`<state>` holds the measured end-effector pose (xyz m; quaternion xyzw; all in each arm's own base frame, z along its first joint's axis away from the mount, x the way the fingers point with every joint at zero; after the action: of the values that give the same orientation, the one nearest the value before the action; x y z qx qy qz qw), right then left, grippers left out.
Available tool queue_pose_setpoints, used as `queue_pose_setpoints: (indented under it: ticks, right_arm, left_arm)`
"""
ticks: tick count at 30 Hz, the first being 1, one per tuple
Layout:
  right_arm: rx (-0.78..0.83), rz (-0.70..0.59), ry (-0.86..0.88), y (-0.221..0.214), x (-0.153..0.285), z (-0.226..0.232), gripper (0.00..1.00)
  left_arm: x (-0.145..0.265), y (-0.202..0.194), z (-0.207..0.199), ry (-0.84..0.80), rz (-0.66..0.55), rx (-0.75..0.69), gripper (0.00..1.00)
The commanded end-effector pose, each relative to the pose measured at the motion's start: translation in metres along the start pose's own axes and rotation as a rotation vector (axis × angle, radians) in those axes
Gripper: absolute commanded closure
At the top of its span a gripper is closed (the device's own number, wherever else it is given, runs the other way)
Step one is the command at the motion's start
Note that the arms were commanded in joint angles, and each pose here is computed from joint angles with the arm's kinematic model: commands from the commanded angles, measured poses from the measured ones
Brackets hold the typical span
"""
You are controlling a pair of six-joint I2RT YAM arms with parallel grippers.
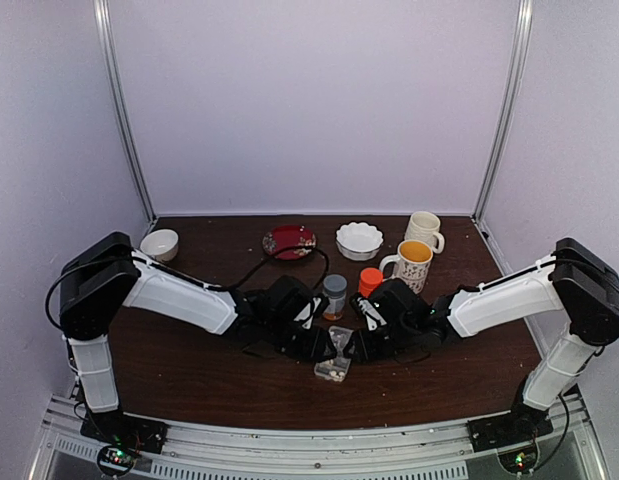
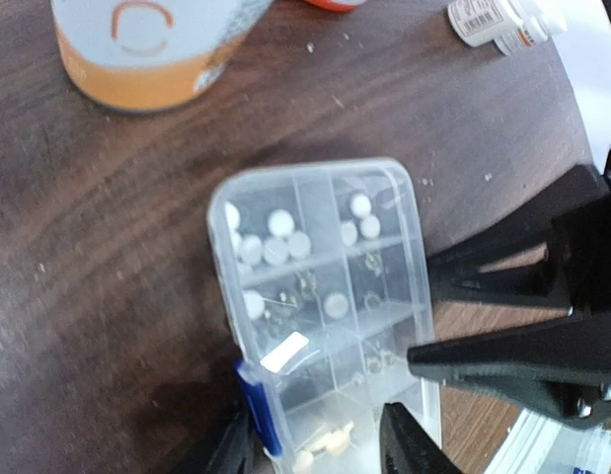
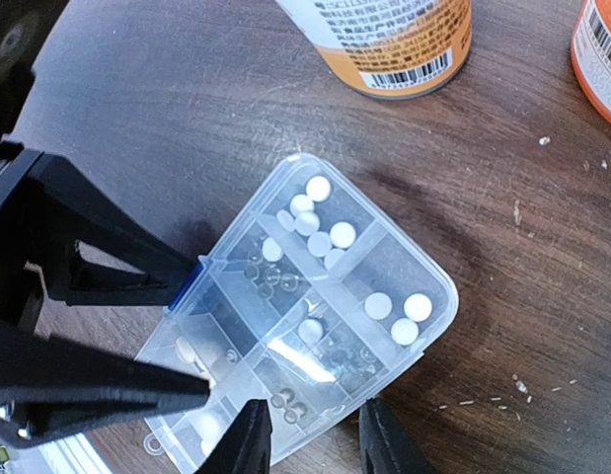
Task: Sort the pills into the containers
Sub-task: Close the lid of the pill container.
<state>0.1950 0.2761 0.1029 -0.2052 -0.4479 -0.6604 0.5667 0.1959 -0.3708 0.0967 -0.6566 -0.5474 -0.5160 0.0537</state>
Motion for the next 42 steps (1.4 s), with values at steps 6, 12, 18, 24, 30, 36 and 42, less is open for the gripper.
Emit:
queue_pose_setpoints:
  ticks: [6, 12, 18, 24, 30, 36, 42]
  right_arm:
    - [0.030, 0.012, -0.073, -0.006, 0.000, -0.012, 0.68]
    - [0.030, 0.013, -0.070, -0.006, 0.000, -0.012, 0.68]
    - [0.029, 0.018, -0.066, -0.006, -0.002, -0.012, 0.67]
    - [0.018, 0.018, -0.054, -0.007, -0.003, -0.012, 0.68]
    - [0.017, 0.022, -0.051, -0.008, -0.004, -0.012, 0.68]
    - [0.016, 0.023, -0.046, -0.007, -0.004, -0.011, 0.68]
    - [0.014, 0.025, -0.039, -0.008, -0.004, -0.011, 0.69]
  left_arm:
    - [0.016, -0.007, -0.006, 0.020, 0.004, -0.041, 0.53]
    - [0.019, -0.008, -0.002, 0.048, -0.007, -0.047, 0.46]
    - [0.011, -0.009, 0.001, 0.025, 0.002, -0.027, 0.45]
    - [0.001, -0.007, 0.002, 0.002, -0.019, -0.018, 0.50]
    - [-0.005, -0.008, 0.004, 0.005, -0.010, -0.021, 0.50]
    - [-0.006, -0.008, 0.002, -0.019, -0.005, -0.024, 0.58]
    - [-0.009, -0.009, 0.001, -0.041, 0.000, -0.025, 0.72]
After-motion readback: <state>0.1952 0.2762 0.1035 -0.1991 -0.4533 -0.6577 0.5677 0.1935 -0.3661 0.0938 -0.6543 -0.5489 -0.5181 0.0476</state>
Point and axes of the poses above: each gripper's point midway between its finger pads, its own x axis back along the fingers, its own z axis along the line the jaws close on, y = z × x, the point moved 9 cm from there along x, back along the fingers, and after that the axes turned 11 degrees about -x, right-handed, at the moved point
